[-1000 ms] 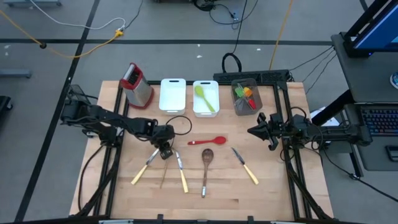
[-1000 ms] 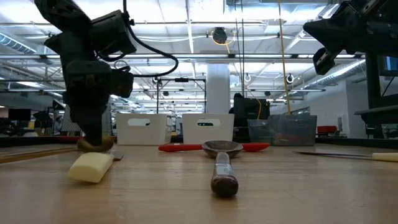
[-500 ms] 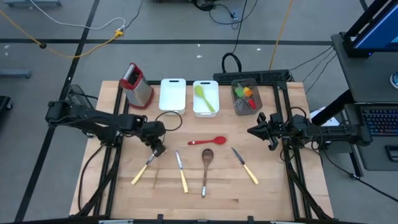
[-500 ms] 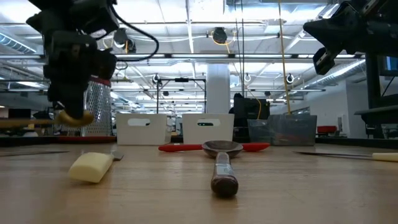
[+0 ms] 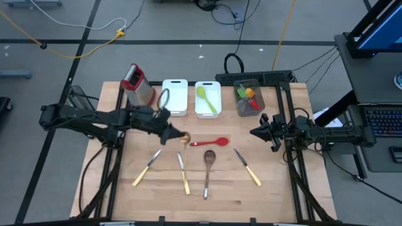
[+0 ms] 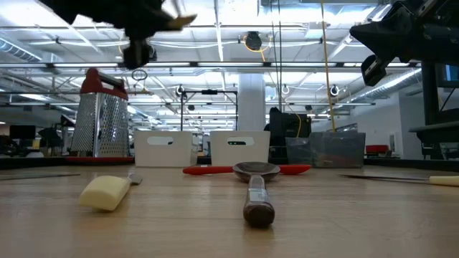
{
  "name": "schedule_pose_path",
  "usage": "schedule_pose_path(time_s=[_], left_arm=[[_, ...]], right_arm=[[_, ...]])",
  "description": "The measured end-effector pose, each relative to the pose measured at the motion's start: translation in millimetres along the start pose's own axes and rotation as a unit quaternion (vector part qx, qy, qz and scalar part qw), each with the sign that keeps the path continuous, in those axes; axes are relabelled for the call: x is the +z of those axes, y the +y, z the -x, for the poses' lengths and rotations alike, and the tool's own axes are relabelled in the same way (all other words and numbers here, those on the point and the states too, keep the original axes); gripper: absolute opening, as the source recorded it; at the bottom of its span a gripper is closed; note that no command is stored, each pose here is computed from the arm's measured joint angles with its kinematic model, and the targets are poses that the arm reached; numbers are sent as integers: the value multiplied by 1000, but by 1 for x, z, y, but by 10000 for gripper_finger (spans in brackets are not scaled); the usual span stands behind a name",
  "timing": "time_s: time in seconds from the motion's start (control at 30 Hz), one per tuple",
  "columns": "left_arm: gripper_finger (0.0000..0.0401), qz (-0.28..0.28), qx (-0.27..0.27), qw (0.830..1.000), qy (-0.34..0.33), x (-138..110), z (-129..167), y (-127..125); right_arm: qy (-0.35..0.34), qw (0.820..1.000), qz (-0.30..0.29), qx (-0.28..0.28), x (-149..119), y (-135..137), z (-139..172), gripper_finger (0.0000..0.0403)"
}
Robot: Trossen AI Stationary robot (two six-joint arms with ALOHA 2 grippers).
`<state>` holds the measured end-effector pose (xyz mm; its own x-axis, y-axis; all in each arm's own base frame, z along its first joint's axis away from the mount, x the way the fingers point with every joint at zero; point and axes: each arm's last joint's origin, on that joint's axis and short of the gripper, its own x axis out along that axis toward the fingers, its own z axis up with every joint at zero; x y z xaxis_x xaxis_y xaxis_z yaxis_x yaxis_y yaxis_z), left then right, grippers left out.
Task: Pick & Place Kitchen Items
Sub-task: Put the gold serving spoon into the right white bin
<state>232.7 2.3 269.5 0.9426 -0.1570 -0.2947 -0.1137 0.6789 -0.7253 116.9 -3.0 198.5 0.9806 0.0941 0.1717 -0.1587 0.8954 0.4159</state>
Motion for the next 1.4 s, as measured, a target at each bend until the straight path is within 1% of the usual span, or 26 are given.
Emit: schedule_pose_path(time_s=[0.07,0.13,0.27,0.37,0.43,0.53,0.63,0.8,0.9,1.0,1.07,1.13,1.2,1.3,1.4], left_arm=[[1,-17,-5,998,-58,8,1,-4],[1,-27,22,993,-115,15,2,-4],[1,-44,76,972,-218,28,6,-1],[1,-60,123,954,-268,36,6,5],[1,-60,158,942,-289,40,5,12],[1,-41,169,934,-313,54,-2,17],[0,-35,196,930,-308,66,-16,26],[0,-7,209,923,-324,102,-43,39],[0,16,213,925,-314,120,-57,57],[0,55,219,928,-295,131,-67,81],[0,79,229,929,-279,134,-73,96],[0,103,250,928,-255,131,-78,112],[0,130,252,928,-241,128,-83,125],[0,163,252,926,-229,126,-87,139],[0,189,267,921,-212,121,-89,149]], right_arm=[[-1,1000,0,0,0,0,0,0],[-1,1000,0,-2,0,0,0,0],[-4,1000,0,-6,0,0,0,0],[-13,1000,0,-24,1,-1,0,0],[-17,999,2,-33,1,-2,0,0],[-19,999,2,-37,1,-2,0,0],[-19,999,2,-36,1,-2,0,0],[-18,999,2,-35,1,-2,0,0],[-19,999,-1,-35,1,-2,0,0],[-20,999,-12,-34,1,-2,0,0],[-20,999,-16,-34,1,-2,0,0],[-20,999,-22,-34,1,-2,0,0],[-20,999,-24,-33,1,-2,0,0],[-20,999,-24,-32,1,-2,0,0],[-20,999,-26,-32,1,-2,0,0]])
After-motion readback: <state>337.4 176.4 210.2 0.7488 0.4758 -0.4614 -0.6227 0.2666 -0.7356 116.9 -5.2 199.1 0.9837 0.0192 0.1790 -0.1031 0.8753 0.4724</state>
